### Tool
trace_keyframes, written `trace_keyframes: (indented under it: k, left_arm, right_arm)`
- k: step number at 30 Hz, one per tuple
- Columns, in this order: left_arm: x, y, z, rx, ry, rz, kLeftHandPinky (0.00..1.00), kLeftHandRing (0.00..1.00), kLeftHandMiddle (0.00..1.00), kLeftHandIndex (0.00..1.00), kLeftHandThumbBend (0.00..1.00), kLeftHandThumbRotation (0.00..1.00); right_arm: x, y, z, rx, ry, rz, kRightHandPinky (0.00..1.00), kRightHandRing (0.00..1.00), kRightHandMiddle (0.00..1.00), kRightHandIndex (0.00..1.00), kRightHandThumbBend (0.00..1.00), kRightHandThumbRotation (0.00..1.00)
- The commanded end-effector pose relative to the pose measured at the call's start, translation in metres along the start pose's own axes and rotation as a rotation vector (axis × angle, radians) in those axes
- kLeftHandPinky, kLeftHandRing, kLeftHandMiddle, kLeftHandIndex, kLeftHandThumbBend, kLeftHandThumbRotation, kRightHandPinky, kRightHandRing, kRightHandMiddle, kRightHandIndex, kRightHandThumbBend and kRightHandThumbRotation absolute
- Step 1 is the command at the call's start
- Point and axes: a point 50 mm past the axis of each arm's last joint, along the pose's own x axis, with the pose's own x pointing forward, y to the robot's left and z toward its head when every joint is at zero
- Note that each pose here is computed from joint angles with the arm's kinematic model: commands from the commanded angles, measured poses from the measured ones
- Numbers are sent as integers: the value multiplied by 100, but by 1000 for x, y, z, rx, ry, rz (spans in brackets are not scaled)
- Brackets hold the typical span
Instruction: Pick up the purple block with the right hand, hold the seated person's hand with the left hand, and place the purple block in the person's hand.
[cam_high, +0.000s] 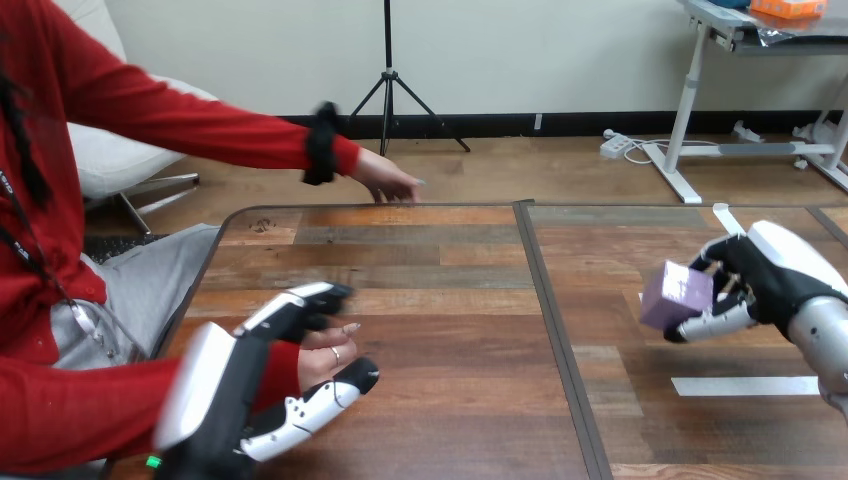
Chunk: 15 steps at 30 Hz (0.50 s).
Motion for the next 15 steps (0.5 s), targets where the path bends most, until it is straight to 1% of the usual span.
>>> trace_keyframes:
  k: [1,2,8,15]
  left_arm:
    - [17,33,17,189,-98,106,82,86,88,89,96,74]
    - [17,34,17,197,-96,107,82,87,89,90,96,73]
    - [18,42,13,325,-69,102,86,90,92,95,98,70]
    - [19,45,9,401,-36,92,89,92,95,98,100,69]
  right_arm:
    - [5,-29,26,40,-107,-107,29,35,43,51,64,0]
    - [5,-30,26,41,-107,-107,29,36,44,52,64,0]
    - [3,-32,32,48,-129,-120,30,36,43,52,64,0]
    - [2,-34,36,57,-139,-122,31,37,44,52,64,0]
